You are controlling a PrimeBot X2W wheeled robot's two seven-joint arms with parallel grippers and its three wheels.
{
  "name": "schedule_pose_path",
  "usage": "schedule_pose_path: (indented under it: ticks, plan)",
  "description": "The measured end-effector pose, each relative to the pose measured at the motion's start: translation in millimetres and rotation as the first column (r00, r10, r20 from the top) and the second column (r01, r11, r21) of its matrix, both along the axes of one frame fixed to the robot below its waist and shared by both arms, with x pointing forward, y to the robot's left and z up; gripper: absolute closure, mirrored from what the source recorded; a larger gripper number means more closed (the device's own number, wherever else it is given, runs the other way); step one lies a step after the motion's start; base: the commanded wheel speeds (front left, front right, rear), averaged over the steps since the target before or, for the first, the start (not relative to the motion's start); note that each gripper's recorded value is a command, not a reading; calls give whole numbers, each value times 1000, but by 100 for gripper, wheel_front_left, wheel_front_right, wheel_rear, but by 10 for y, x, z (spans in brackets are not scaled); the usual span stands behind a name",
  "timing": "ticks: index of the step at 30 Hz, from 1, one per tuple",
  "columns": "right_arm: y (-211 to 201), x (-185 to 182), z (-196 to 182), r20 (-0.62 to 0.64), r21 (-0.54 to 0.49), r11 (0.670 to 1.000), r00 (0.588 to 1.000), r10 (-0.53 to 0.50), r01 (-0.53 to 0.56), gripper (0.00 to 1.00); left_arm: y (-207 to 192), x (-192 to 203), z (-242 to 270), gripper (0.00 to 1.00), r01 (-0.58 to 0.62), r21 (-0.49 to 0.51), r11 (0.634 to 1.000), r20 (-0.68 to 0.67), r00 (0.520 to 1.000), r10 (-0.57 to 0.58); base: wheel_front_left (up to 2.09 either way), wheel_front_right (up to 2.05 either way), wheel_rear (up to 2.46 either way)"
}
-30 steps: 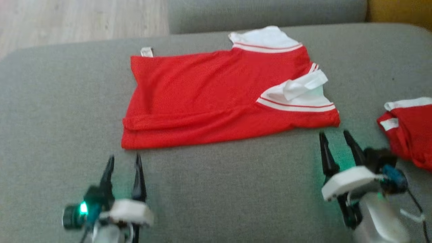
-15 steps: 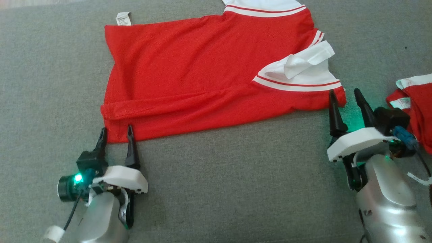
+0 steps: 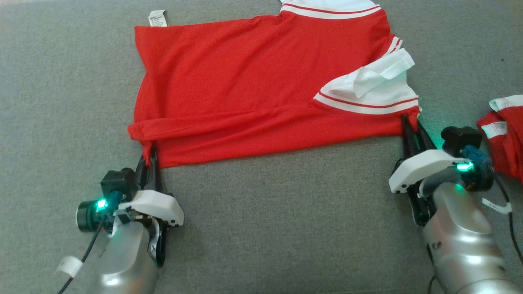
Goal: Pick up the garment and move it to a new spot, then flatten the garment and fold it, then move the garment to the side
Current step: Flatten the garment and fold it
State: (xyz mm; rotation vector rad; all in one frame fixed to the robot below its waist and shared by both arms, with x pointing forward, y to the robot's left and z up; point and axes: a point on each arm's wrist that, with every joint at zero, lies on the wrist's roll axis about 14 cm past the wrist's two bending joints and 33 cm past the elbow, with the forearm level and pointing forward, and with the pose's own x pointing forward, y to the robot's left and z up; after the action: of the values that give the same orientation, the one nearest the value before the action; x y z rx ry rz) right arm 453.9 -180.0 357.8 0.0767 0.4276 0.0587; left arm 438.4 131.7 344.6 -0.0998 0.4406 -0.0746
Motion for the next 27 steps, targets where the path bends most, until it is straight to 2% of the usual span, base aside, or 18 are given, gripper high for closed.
schedule_pose_path:
  ticks: [7, 15, 19, 23, 27]
  plan:
    - [85, 93, 260, 63, 82, 996, 998, -27, 22, 100, 6, 27, 194, 100, -4, -17, 1000, 33, 999, 4, 0, 0, 0]
    - [136, 168, 841, 197, 168, 985, 978, -61, 27, 100, 192, 155, 866, 100, -8, 19, 1000, 223, 975, 4, 0, 0, 0]
    - [148, 117, 1080, 227, 201, 979, 972, -67, 21, 100, 250, 58, 1021, 100, -10, 31, 999, 250, 968, 2, 0, 0, 0]
    - [111, -128, 981, 180, 207, 978, 982, -63, 25, 100, 263, -228, 847, 100, -12, 28, 1000, 192, 981, 7, 0, 0, 0]
    - [29, -613, 485, 49, 225, 972, 995, -87, 74, 100, 195, -702, 385, 100, -17, -7, 1000, 55, 998, 17, 0, 0, 0]
